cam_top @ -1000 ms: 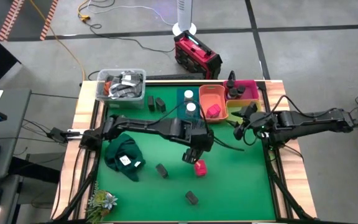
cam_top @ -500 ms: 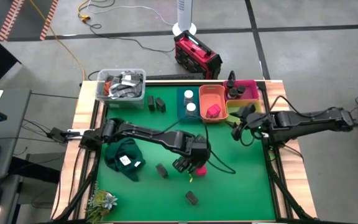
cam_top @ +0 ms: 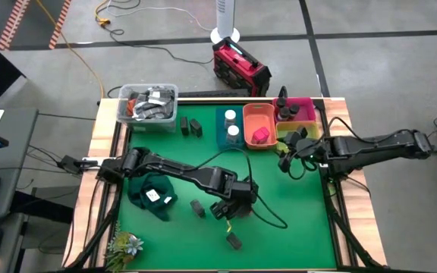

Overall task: Sort spices by type
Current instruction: Put the red seasoning can into the orange bin

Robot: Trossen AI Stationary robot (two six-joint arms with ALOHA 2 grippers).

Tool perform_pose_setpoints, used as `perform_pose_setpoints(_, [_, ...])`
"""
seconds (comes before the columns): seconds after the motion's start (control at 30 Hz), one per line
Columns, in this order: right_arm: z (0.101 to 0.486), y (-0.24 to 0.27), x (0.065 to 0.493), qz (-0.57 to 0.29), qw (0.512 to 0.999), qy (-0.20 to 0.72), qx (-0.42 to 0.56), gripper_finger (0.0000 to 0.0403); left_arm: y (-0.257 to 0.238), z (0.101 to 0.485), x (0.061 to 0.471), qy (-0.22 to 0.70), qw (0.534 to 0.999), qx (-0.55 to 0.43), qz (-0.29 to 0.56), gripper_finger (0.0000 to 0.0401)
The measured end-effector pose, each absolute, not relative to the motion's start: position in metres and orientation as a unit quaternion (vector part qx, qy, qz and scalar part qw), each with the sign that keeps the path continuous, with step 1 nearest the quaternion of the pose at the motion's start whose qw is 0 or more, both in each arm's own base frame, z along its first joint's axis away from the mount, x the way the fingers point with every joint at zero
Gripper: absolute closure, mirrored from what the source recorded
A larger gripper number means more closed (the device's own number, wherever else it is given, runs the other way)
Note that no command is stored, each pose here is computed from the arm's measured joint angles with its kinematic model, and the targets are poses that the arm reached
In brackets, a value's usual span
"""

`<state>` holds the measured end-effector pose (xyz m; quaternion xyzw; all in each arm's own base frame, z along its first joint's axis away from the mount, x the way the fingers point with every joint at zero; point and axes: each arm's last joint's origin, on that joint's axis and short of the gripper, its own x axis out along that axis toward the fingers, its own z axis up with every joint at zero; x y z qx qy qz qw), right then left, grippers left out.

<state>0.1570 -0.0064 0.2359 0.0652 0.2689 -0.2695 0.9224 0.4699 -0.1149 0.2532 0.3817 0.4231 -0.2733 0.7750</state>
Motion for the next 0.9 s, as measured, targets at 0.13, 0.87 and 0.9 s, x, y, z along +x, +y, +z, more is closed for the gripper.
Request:
perform_pose_setpoints(0.13, [0.238,-0.006,0.159,-0.267,0.926,0.258,0.066,0.0154,-0.117,0.255,0.473,0.404,0.785,0.379,-0.277,0.0099])
perform_pose_setpoints(0.87, [0.242,-0.006,0.161,-0.260,0.934,0.240,0.050,0.0154,-0.114,0.234,0.488,0.383,0.790,0.370,-0.304,0.0099])
perform_pose_setpoints(0.9, [0.242,-0.006,0.161,-0.259,0.934,0.240,0.050,0.0154,-0.112,0.234,0.489,0.386,0.791,0.367,-0.302,0.0099])
